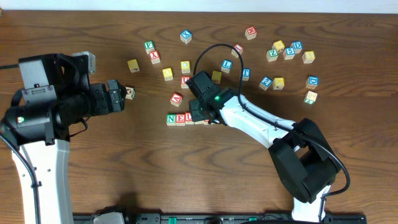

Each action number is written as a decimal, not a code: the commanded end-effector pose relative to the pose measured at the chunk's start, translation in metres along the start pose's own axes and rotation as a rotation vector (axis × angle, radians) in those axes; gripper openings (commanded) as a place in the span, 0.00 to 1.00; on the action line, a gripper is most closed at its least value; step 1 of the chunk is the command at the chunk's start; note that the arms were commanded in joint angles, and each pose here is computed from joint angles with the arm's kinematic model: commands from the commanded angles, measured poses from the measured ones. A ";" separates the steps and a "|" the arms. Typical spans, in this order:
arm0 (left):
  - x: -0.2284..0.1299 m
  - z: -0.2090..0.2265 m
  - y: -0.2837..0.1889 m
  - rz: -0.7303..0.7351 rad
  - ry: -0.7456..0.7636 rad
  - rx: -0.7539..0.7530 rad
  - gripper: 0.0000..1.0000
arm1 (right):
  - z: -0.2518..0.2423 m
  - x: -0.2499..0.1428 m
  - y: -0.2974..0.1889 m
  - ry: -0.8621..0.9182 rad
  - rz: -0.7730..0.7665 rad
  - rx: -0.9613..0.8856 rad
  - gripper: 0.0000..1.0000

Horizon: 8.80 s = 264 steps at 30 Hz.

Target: Spell out NEURIPS

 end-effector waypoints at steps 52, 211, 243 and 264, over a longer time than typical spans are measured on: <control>0.003 -0.001 -0.005 -0.018 0.013 -0.002 0.95 | 0.014 0.025 -0.017 -0.181 -0.101 0.116 0.01; 0.003 -0.001 -0.005 -0.018 0.013 -0.002 0.95 | 0.034 -0.009 0.011 0.077 -0.172 -0.028 0.01; 0.003 -0.001 -0.005 -0.018 0.013 -0.002 0.95 | 0.031 -0.016 0.012 0.097 -0.139 -0.046 0.01; 0.003 -0.001 -0.005 -0.018 0.013 -0.002 0.95 | 0.031 -0.017 0.011 0.093 -0.160 -0.069 0.01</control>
Point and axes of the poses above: each gripper's point midway between its finger pads, its own y axis out along the fingers, its own z axis along the line the jaws close on, x = y × z, the point moved 6 cm from there along -y, back along the fingers, and after that the axes turned 9 degrees about y, right-handed, at the moved point
